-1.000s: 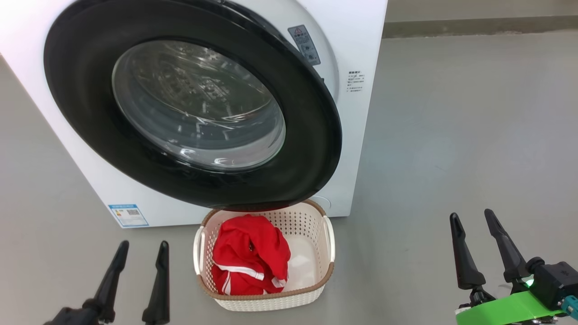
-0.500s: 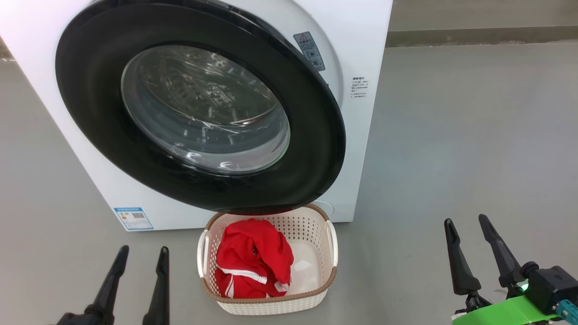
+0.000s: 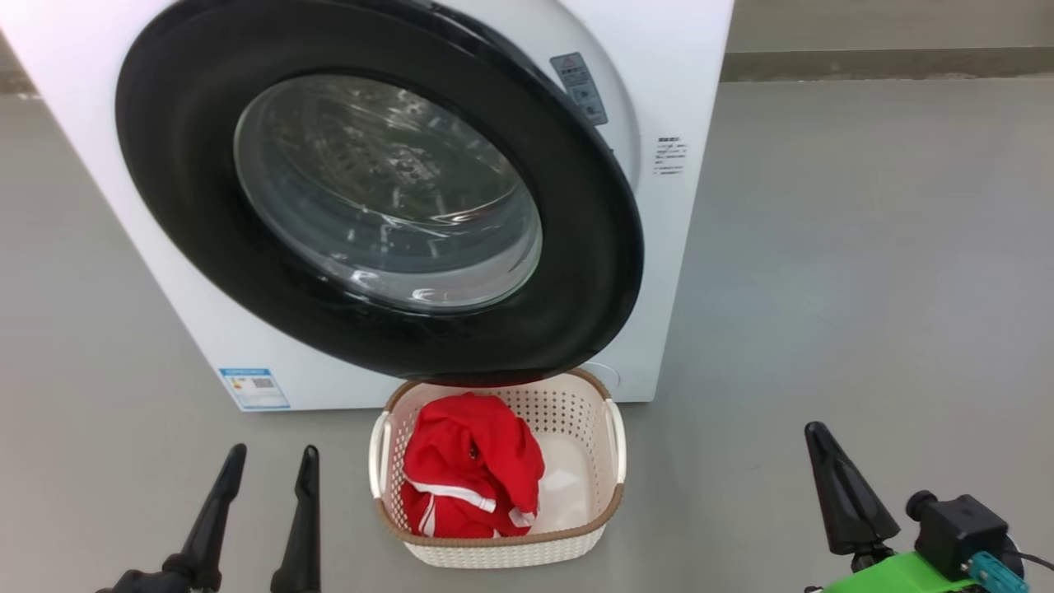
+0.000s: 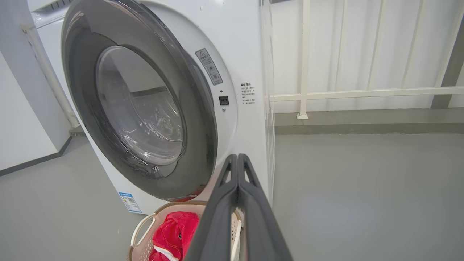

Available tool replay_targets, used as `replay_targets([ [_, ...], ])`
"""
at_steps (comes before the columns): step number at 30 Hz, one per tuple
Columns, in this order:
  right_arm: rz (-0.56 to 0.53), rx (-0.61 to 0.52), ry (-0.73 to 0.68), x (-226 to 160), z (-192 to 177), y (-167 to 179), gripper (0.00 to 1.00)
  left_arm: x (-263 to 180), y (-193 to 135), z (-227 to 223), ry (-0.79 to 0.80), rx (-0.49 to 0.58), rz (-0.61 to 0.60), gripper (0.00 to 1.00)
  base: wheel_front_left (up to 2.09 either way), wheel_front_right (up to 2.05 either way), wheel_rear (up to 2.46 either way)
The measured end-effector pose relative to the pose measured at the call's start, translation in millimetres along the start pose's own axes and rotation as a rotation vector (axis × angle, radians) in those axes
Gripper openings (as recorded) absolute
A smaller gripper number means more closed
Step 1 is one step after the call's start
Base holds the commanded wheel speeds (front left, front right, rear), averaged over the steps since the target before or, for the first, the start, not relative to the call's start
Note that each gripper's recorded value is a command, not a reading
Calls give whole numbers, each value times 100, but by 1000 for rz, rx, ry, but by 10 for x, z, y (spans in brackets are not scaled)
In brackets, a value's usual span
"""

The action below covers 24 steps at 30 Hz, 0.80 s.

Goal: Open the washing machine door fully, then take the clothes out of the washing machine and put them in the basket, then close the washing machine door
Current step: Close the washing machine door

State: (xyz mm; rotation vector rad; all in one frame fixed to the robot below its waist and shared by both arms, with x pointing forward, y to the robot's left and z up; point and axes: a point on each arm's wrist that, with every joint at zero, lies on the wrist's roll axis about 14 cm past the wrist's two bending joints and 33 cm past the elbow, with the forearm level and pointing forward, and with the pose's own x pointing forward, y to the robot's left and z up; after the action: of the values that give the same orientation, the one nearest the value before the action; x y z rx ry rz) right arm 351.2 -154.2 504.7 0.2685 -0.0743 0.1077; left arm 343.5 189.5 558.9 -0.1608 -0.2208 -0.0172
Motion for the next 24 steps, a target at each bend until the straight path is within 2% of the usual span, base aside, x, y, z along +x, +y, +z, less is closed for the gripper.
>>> replay_targets([
  [11,136,-14,76,402,-168,417,0,-69,42,-5,3,-13,24,100,0,0,0],
  [15,219,-60,121,564,-267,666,0,-70,35,-31,13,-18,27,100,0,0,0],
  [24,335,-92,54,1097,-114,1044,0,36,83,-63,21,-24,55,100,0,0,0],
])
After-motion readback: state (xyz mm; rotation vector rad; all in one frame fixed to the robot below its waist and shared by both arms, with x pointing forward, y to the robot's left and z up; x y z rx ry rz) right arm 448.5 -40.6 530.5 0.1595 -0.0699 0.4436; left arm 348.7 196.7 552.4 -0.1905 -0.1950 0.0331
